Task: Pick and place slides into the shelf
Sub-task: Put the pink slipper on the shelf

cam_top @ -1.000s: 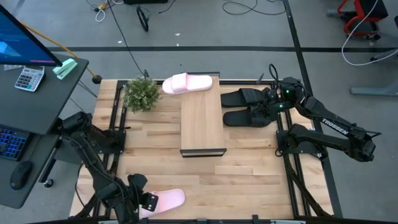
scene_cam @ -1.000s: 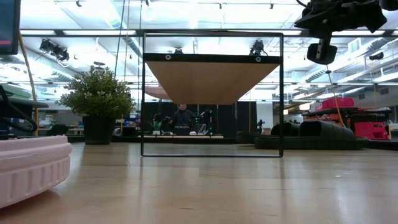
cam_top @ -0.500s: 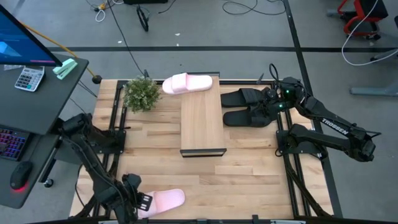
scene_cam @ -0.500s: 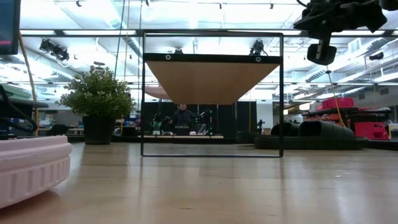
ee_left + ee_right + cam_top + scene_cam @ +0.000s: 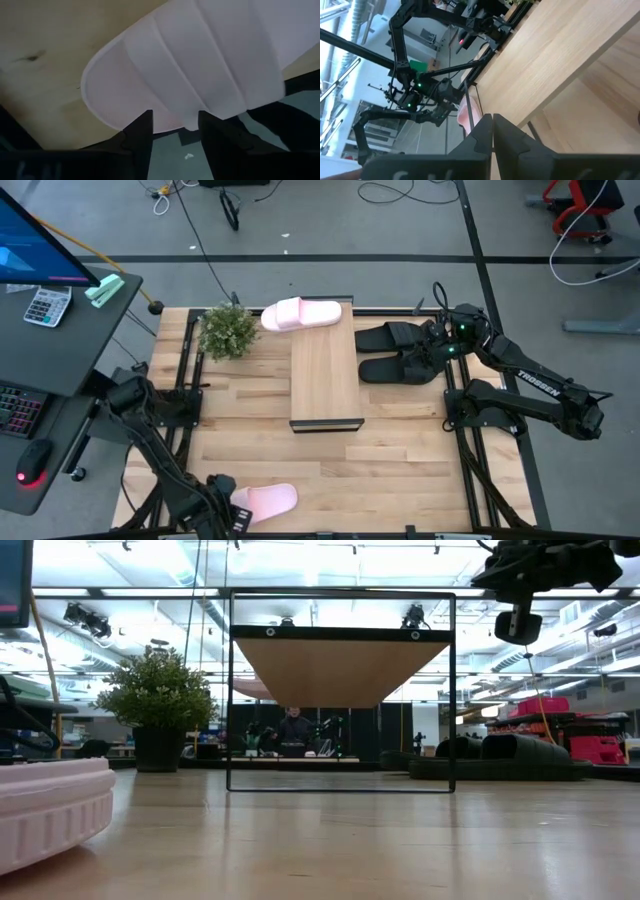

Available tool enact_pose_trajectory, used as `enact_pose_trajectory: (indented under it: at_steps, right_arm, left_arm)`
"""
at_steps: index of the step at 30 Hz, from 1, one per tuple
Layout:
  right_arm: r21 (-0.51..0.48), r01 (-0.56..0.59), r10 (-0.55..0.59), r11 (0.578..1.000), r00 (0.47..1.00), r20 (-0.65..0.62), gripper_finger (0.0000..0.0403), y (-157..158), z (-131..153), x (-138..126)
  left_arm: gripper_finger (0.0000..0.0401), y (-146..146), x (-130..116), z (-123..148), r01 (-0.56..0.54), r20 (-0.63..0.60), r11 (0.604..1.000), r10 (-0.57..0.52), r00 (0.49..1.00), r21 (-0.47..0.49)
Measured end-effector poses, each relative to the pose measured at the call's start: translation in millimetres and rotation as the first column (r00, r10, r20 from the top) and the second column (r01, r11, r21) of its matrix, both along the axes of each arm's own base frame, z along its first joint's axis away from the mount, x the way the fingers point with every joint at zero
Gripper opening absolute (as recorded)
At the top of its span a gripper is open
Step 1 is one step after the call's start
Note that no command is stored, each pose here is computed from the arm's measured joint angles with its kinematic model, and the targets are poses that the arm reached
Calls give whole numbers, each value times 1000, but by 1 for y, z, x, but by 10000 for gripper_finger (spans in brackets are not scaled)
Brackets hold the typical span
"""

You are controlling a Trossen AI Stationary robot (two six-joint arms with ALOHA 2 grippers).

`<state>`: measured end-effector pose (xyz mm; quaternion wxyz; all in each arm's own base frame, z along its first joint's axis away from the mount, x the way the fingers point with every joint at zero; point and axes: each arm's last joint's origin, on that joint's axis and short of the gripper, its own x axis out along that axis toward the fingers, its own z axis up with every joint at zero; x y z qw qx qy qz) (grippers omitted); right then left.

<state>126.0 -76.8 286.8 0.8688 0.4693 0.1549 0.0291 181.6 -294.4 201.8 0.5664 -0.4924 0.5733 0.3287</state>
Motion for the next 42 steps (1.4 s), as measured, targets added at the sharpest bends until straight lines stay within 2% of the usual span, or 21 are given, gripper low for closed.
enact_pose_trajectory:
  at_steps: [10, 19, 29, 42]
  right_arm:
    - [14, 3, -3, 1000, 1000, -3, 20, 0, 0, 0]
    - [23, 3, -3, 1000, 1000, -4, 20, 0, 0, 0]
    - [42, 5, -5, 999, 1000, -5, 20, 0, 0, 0]
    - [44, 6, -6, 999, 1000, -5, 20, 0, 0, 0]
  left_arm:
    - [161, -1, 1, 0, -3, 23, 1000, 3, 1000, -9]
    - [167, -1, 2, -27, -26, 83, 994, 35, 996, -110]
    - [163, 1, 5, -30, -73, 223, 996, 81, 971, -46]
    - [159, 4, 8, -29, -127, 323, 992, 117, 939, 8]
